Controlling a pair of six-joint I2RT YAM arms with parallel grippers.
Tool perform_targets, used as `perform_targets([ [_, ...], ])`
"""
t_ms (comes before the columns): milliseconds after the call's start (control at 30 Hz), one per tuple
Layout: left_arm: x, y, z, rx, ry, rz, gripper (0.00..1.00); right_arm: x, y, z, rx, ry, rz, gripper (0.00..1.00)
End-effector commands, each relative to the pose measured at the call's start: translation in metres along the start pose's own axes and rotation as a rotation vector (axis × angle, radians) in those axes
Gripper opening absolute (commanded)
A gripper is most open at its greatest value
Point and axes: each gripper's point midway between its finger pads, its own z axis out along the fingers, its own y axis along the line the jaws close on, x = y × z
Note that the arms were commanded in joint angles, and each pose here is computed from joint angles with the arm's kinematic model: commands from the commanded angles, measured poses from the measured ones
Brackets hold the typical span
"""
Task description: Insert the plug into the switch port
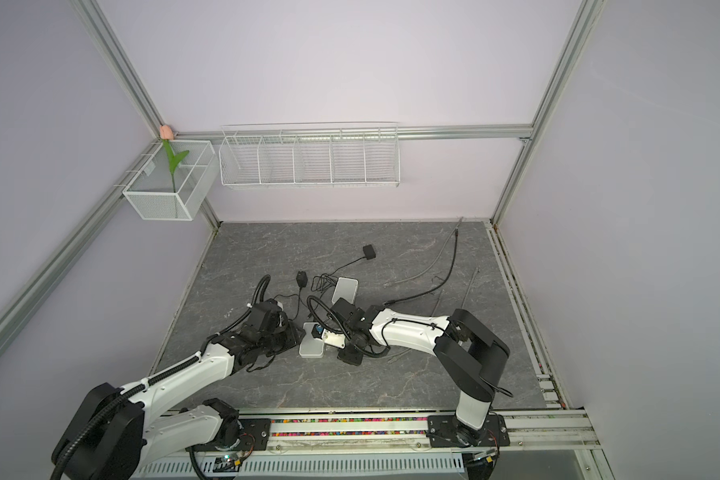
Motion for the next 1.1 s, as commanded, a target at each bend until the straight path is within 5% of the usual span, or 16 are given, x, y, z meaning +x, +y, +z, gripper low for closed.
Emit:
perform_targets([
  [0, 0.001, -0.006, 0.007, 0.034, 0.018, 0.005, 0.39, -0.002, 0.004, 0.008, -0.014, 0.021, 0.007, 0.07],
  [1067, 0.011, -0.006, 0.024, 0.052, 0.079, 0.025, 0.35, 0.006, -0.014, 0.023, 0.098, 0.175, 0.024, 0.07],
])
